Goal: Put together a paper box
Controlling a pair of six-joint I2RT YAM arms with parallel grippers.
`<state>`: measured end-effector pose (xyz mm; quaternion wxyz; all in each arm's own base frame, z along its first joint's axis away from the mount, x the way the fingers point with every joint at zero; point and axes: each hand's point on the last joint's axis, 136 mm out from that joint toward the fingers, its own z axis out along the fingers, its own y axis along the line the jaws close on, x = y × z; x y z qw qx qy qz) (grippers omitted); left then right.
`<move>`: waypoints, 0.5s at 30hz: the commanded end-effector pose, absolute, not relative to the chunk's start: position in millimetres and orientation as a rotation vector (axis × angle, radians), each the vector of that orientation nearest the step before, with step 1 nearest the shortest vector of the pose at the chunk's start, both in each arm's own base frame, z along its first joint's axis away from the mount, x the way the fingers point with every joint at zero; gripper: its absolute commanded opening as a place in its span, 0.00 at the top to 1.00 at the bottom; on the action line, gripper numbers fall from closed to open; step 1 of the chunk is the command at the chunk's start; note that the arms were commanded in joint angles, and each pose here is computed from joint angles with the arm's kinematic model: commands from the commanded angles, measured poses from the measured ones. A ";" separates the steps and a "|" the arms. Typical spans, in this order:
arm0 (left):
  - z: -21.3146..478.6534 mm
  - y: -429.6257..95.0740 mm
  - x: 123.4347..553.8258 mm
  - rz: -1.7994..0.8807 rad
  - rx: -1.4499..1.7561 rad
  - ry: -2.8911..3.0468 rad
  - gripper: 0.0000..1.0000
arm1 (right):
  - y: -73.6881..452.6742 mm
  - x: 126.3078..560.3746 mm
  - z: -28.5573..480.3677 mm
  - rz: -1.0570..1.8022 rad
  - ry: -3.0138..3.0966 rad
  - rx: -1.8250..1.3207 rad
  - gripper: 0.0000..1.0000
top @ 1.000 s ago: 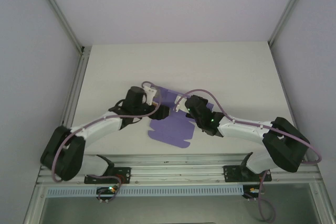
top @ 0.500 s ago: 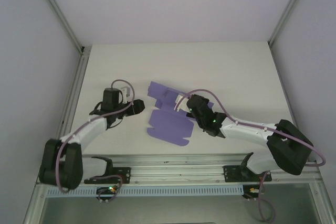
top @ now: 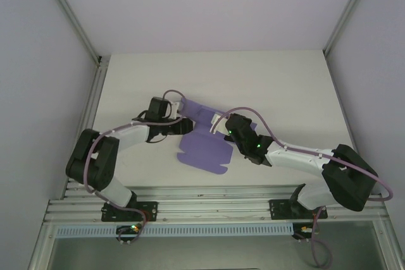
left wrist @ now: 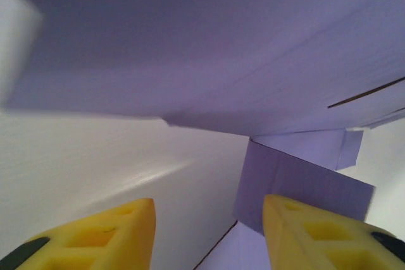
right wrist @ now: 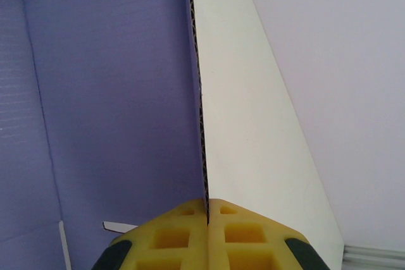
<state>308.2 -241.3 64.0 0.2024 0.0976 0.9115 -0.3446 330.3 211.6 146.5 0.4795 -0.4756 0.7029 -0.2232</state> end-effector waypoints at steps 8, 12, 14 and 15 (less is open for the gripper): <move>47.5 -252.7 323.5 -0.760 0.272 2.554 0.51 | 219.3 329.7 151.8 -0.490 1.697 -1.126 1.00; 40.7 -252.7 322.5 -0.492 0.332 2.538 0.46 | 218.9 328.7 149.2 -0.481 1.704 -1.117 1.00; 38.8 -253.8 321.4 -0.407 0.347 2.531 0.41 | 218.1 329.0 146.8 -0.487 1.710 -1.118 1.00; 37.3 -255.4 319.9 -0.380 0.359 2.530 0.41 | 217.9 328.2 144.7 -0.490 1.713 -1.122 1.00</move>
